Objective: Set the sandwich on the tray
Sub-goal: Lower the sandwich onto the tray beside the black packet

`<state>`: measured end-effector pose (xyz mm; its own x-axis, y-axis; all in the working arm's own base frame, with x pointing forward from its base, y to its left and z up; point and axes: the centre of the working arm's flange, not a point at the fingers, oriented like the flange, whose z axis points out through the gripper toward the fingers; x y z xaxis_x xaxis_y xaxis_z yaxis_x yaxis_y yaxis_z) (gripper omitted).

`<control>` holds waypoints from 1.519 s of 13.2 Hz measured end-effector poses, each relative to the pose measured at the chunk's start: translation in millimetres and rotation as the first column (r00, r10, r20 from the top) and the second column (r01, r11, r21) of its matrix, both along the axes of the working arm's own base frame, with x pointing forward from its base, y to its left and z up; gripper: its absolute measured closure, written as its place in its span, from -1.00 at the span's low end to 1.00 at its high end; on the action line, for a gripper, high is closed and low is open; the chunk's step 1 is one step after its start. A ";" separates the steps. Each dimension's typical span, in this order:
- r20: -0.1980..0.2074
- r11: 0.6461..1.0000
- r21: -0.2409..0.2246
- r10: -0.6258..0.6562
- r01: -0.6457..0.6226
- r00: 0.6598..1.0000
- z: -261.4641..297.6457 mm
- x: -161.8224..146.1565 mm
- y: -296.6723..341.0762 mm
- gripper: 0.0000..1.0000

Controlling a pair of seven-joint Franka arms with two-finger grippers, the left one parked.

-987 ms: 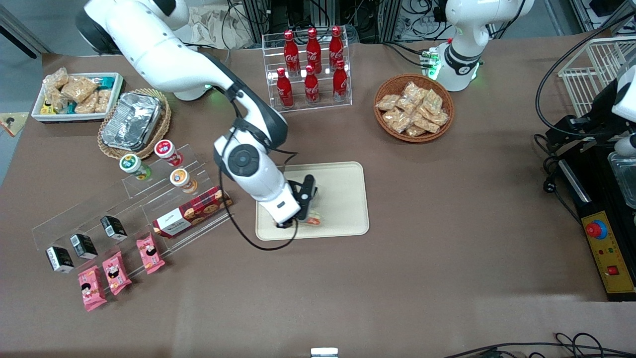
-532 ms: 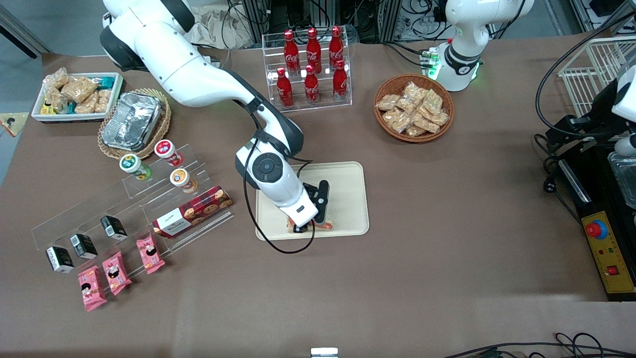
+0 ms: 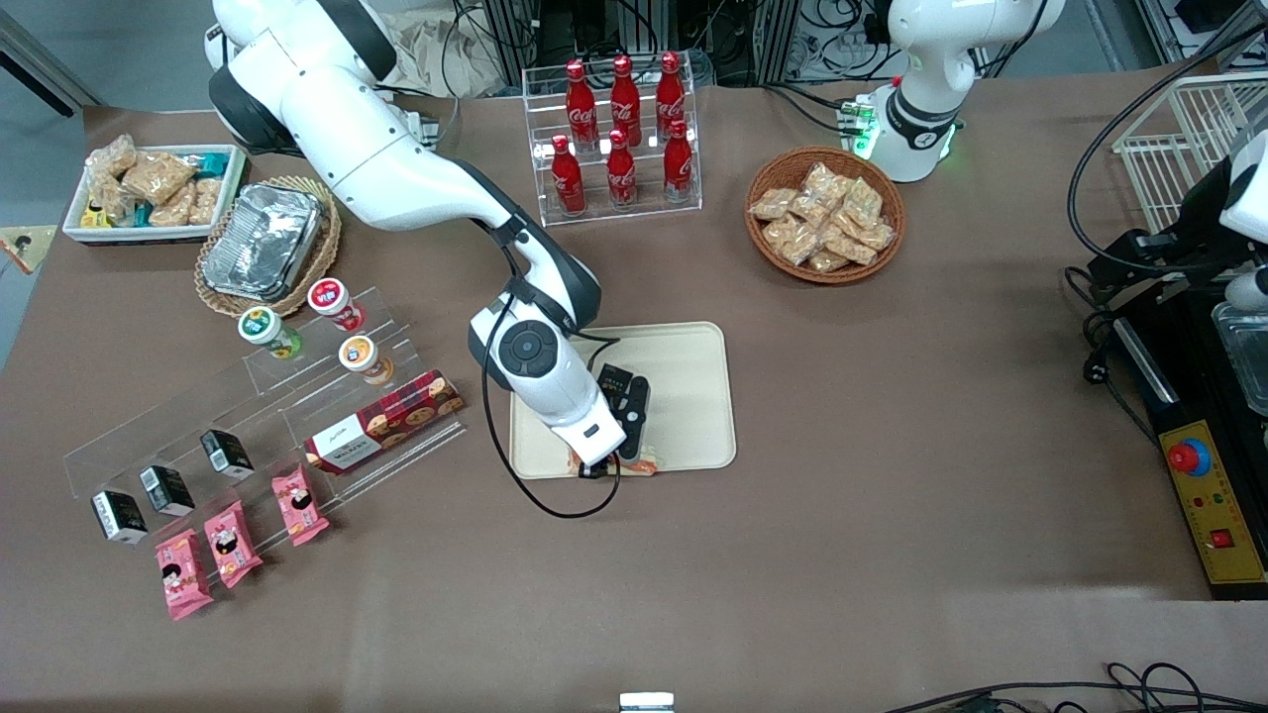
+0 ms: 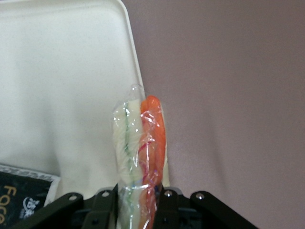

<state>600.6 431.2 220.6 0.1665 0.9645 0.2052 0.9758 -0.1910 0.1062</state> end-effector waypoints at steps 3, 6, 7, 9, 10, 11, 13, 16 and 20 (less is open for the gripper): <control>0.015 1.000 0.011 -0.002 0.002 1.000 0.3 1.8 0.1 0.06; 0.022 1.000 0.014 -0.007 0.006 1.000 2.5 4.4 -1.2 -0.60; 0.023 1.000 0.014 -0.007 0.007 1.000 3.0 5.0 -1.5 -0.78; 0.025 1.000 0.016 -0.007 0.006 1.000 4.4 5.2 -1.1 -1.00; 0.022 1.000 0.016 -0.003 0.003 1.000 3.7 3.6 0.4 -1.00; 0.019 1.000 0.015 0.004 -0.004 1.000 2.1 0.9 2.7 -1.00; 0.010 1.000 0.009 0.017 -0.017 1.000 -3.0 -4.6 5.1 -1.00; 0.004 1.000 0.003 0.028 -0.028 1.000 -7.1 -7.7 5.2 -0.96; 0.002 0.998 -0.004 0.067 -0.067 0.998 -12.2 -10.6 6.5 -0.06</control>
